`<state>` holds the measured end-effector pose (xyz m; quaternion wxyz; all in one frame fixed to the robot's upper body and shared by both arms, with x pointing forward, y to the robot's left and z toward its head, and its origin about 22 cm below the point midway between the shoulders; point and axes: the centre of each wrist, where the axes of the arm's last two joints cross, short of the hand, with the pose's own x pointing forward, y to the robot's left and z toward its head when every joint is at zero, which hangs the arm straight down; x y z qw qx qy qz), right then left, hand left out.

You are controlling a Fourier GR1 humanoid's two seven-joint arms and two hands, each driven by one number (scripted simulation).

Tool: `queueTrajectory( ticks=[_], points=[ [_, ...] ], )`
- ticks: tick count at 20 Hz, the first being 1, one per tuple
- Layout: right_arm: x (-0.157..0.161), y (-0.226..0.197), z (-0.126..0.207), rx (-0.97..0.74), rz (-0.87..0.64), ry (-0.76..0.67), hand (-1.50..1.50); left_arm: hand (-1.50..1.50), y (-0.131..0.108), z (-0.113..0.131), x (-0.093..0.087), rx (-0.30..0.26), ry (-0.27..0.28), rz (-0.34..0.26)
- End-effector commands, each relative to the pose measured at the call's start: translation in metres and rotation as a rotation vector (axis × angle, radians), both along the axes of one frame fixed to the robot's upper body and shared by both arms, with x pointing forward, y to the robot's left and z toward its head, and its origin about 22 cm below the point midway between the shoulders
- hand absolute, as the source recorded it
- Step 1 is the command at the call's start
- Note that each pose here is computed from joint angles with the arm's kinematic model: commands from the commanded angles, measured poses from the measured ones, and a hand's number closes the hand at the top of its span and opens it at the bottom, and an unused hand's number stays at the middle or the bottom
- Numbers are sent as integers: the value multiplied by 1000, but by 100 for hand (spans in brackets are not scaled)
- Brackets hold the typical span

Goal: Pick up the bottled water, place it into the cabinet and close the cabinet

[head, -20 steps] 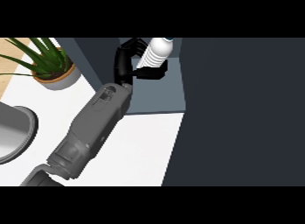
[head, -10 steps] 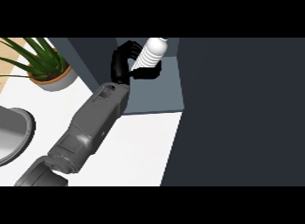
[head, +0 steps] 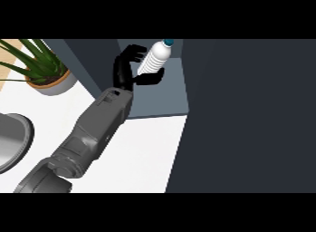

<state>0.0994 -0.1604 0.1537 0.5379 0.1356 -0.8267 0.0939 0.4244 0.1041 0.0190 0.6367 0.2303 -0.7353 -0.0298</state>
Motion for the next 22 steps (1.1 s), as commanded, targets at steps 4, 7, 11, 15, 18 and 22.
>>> queueTrajectory(
  ticks=[4, 7, 11, 15, 18, 22],
  points=[
    [-10, -3, 8, 6, 16, -28, -150, -150, 5, -7, -2, 159, 32, 25],
    [-11, -4, 15, -1, 40, -34, -150, -150, 3, -5, -1, 172, 20, 71],
    [-11, -5, 11, -12, 33, -37, -150, -150, 15, -15, -4, 160, 20, 77],
    [-10, -3, 0, -1, 31, -29, -150, -150, 20, -16, -4, 135, 15, 67],
    [-9, 0, 6, 15, 27, -21, -150, -150, 10, -22, -10, 82, -22, 1],
    [-8, -3, 7, 8, 17, -36, -150, 150, 1, 6, 2, -58, -135, -155]
  ],
)
